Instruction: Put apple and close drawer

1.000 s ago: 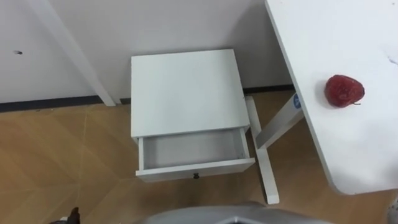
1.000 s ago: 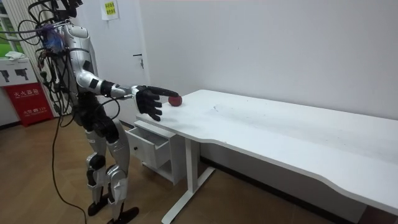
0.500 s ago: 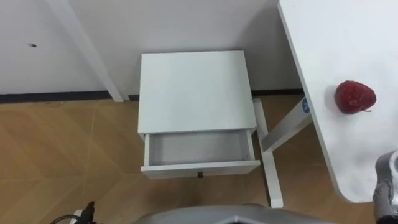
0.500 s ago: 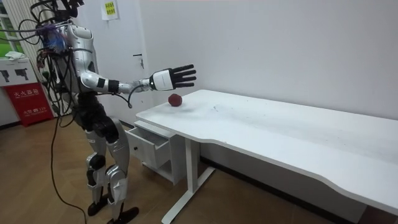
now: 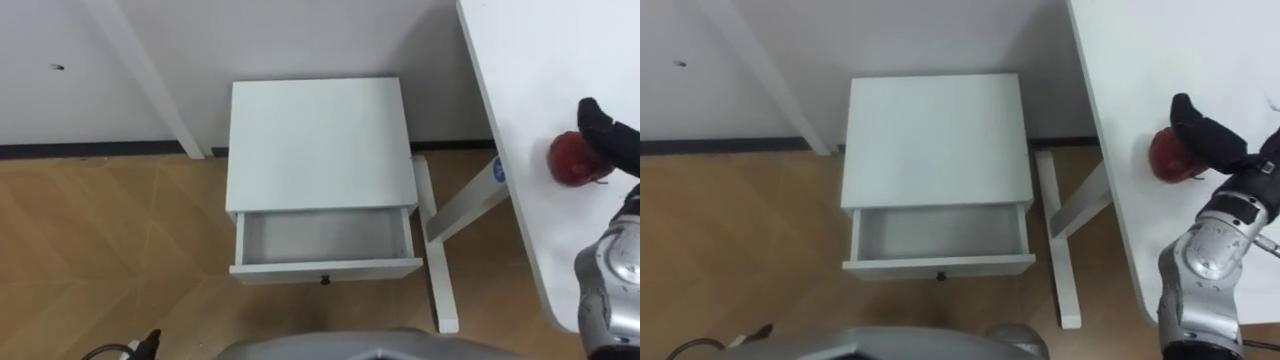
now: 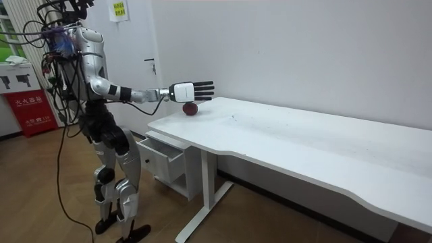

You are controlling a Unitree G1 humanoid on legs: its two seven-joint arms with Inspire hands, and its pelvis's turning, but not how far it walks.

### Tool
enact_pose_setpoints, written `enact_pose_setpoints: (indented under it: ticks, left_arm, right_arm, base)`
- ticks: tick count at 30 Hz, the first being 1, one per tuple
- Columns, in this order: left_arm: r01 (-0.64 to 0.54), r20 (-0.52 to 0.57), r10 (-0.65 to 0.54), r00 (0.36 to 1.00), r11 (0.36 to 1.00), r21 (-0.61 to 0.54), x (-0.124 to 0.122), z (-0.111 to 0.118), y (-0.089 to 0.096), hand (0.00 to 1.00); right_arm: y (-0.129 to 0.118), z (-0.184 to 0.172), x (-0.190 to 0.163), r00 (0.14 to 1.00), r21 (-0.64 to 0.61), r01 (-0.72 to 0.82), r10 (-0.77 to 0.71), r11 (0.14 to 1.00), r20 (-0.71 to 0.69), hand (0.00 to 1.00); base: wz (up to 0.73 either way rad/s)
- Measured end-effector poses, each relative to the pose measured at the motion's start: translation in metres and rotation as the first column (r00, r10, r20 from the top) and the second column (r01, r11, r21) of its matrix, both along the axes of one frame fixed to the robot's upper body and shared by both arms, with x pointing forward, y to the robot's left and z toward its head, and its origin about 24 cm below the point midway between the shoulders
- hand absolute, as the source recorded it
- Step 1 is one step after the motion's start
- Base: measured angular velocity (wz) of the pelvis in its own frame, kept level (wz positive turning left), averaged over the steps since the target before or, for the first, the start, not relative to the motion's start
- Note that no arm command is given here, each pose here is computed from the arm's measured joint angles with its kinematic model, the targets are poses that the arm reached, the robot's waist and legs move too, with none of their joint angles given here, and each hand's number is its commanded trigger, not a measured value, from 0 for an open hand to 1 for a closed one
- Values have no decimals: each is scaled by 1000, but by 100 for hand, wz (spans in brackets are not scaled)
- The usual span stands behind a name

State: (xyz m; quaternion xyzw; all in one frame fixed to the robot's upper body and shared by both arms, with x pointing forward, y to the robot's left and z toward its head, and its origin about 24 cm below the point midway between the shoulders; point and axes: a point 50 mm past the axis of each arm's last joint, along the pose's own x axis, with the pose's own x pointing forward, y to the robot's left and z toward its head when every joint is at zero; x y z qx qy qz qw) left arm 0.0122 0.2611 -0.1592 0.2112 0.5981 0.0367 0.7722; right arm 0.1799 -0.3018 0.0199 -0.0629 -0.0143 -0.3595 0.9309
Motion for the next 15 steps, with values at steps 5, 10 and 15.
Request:
enact_pose_setpoints:
  ticks: [5,10,15]
  left_arm:
    - [2,11,-2,1000,1000,-3,3,1,1,0]
    - [5,14,-5,1000,1000,-9,4,1,0,0]
    - [4,13,-4,1000,1000,-12,4,1,0,0]
  right_arm:
    - [1,-7,0,998,11,-48,49,999,-46,0]
    - [1,-18,-2,991,27,-80,83,996,-107,0]
    - [2,-21,-2,986,36,-103,107,994,-126,0]
  base:
    - [0]
    - [0]
    - [0]
